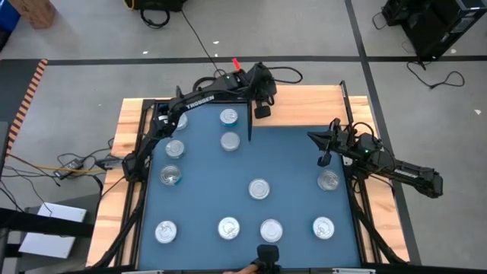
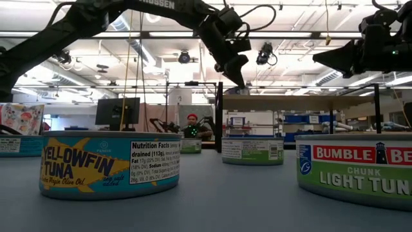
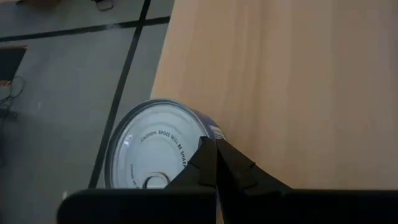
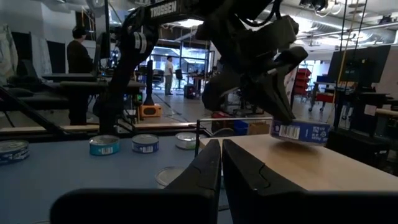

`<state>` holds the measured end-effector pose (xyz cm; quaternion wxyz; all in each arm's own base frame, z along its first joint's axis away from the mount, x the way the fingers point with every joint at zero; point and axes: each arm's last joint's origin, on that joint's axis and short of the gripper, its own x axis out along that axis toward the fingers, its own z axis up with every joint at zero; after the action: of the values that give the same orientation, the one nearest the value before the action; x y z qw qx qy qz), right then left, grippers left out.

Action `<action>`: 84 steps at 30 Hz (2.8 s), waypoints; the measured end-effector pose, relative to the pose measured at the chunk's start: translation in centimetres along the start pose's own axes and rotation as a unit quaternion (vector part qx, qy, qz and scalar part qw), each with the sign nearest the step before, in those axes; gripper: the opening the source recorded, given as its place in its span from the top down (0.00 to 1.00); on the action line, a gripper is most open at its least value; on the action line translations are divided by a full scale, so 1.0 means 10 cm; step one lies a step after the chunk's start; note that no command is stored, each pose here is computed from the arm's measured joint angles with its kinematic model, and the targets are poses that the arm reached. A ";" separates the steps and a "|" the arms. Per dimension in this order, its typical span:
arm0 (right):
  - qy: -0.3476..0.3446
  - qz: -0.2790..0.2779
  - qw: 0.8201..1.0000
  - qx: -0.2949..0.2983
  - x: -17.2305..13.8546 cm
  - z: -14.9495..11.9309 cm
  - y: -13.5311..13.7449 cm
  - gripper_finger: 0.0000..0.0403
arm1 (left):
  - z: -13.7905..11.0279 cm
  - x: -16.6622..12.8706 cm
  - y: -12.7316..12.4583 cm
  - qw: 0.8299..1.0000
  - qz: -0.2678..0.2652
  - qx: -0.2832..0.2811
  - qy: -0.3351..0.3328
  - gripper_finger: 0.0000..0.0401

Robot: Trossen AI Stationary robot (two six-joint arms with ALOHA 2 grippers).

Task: Stack canned seafood by type on shelf
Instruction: Put the middle blue tuna can on the shelf, then put the top right green tuna can on the shelf

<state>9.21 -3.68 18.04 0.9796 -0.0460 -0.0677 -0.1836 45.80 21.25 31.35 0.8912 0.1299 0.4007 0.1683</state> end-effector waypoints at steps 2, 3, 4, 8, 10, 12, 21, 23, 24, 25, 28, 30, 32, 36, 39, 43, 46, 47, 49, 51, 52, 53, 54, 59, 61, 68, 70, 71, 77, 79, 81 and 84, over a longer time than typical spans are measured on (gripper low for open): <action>0.000 0.000 1.000 0.000 0.00 0.00 0.00 0.93 | 0.01 0.02 -0.01 1.000 -0.004 0.000 -0.006 1.00; -0.001 0.000 1.000 0.000 0.00 0.00 0.00 0.93 | 0.00 0.04 -0.02 1.000 -0.008 0.002 -0.004 1.00; -0.001 0.000 1.000 0.000 0.00 0.00 0.00 0.93 | -0.01 0.07 -0.04 1.000 -0.012 0.005 -0.003 1.00; -0.001 0.000 1.000 0.000 0.00 0.00 0.00 0.93 | -0.01 0.10 -0.05 1.000 -0.020 0.010 -0.007 1.00; -0.001 0.000 1.000 0.000 0.00 0.00 0.00 0.93 | 0.02 0.09 -0.06 1.000 -0.015 0.010 -0.020 0.98; -0.001 0.000 1.000 0.000 0.00 0.00 0.00 0.93 | 0.04 0.09 -0.09 1.000 -0.017 0.015 -0.021 0.95; -0.001 0.000 1.000 0.000 0.00 0.00 0.00 0.93 | 0.10 0.04 -0.20 0.999 0.038 0.025 -0.003 0.74; -0.001 0.000 1.000 0.006 0.00 0.00 0.00 0.93 | 0.11 0.03 -0.23 0.998 0.048 0.028 0.005 0.70; -0.001 0.000 1.000 0.013 0.00 0.00 0.00 0.93 | 0.11 0.03 -0.25 0.998 0.057 0.030 0.012 0.69; -0.001 0.000 1.000 0.021 0.00 0.00 0.00 0.93 | 0.11 0.02 -0.27 0.997 0.067 0.033 0.020 0.70; -0.001 0.000 0.999 0.034 0.00 0.00 0.00 0.93 | 0.12 0.01 -0.36 0.995 0.079 0.043 0.035 0.77; -0.001 0.000 0.999 0.034 0.00 0.00 0.00 0.93 | 0.15 -0.01 -0.43 0.996 0.072 0.048 0.032 0.88; -0.001 0.000 0.999 0.032 0.00 0.00 0.00 0.93 | 0.19 -0.02 -0.52 0.997 0.053 0.050 0.020 0.97; -0.001 0.000 1.000 0.031 0.00 0.00 0.00 0.93 | 0.28 -0.05 -0.66 0.998 0.036 0.046 -0.016 0.99; -0.001 0.000 1.000 0.029 0.00 0.00 0.00 0.93 | 0.38 -0.06 -0.71 0.997 0.018 0.018 -0.069 0.99; 0.000 0.000 1.000 0.018 0.00 0.00 0.00 0.96 | 0.51 -0.04 -0.85 0.989 0.013 0.004 -0.148 0.99; 0.004 0.000 1.000 0.017 0.00 -0.01 0.00 0.99 | 0.56 -0.02 -0.98 0.983 0.012 0.003 -0.185 1.00; 0.006 0.000 1.000 0.017 0.00 -0.01 0.00 0.99 | 0.56 0.00 -1.02 0.981 0.012 0.003 -0.193 1.00; 0.011 0.001 1.000 0.018 0.00 -0.02 0.00 0.98 | 0.54 0.05 -1.08 0.980 0.011 0.004 -0.201 1.00; 0.019 0.001 1.000 0.018 0.00 -0.04 0.00 0.98 | 0.53 0.09 -1.13 0.977 0.005 0.004 -0.212 1.00; 0.021 0.001 1.000 0.018 0.00 -0.04 0.00 0.98 | 0.52 0.12 -1.16 0.975 0.003 0.003 -0.221 1.00; 0.024 0.001 1.000 0.018 0.00 -0.05 0.00 0.99 | 0.51 0.14 -1.18 0.974 0.002 0.003 -0.228 1.00; 0.027 0.002 0.999 0.018 0.00 -0.05 0.00 0.99 | 0.49 0.15 -1.20 0.973 0.001 0.004 -0.229 1.00; 0.031 0.004 0.999 0.021 0.00 -0.06 0.01 0.99 | 0.40 0.19 -1.26 0.971 -0.015 -0.006 -0.237 1.00; 0.032 0.007 0.999 0.021 0.00 -0.06 0.01 0.99 | 0.37 0.16 -1.26 0.965 -0.010 -0.020 -0.261 1.00; 0.033 0.019 0.999 0.022 0.00 -0.06 0.01 0.99 | 0.03 -0.09 -1.27 0.954 0.005 -0.020 -0.299 1.00; 0.034 0.027 0.999 0.021 0.00 -0.07 0.02 0.99 | -0.08 -0.22 -1.26 0.952 0.007 -0.021 -0.305 1.00; 0.036 0.031 0.999 0.021 0.00 -0.07 0.02 0.99 | -0.16 -0.27 -1.27 0.952 0.006 -0.021 -0.304 1.00; 0.053 0.046 0.997 0.023 0.02 -0.10 0.03 0.97 | -0.66 -0.60 -1.38 0.951 -0.003 -0.018 -0.310 1.00; 0.056 0.048 0.997 0.023 0.03 -0.11 0.04 0.96 | -0.82 -0.74 -1.41 0.948 -0.004 -0.017 -0.317 1.00; 0.058 0.050 0.997 0.027 0.04 -0.11 0.04 0.95 | -1.00 -0.84 -1.46 0.949 -0.012 -0.018 -0.314 1.00; 0.062 0.053 0.996 0.037 0.04 -0.12 0.05 0.95 | -1.23 -0.99 -1.56 0.949 -0.025 -0.015 -0.313 1.00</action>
<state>9.91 -3.54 16.91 0.9913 -0.0014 -0.0109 -0.1313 33.38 4.31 24.31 0.9775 0.1524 0.1026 0.1033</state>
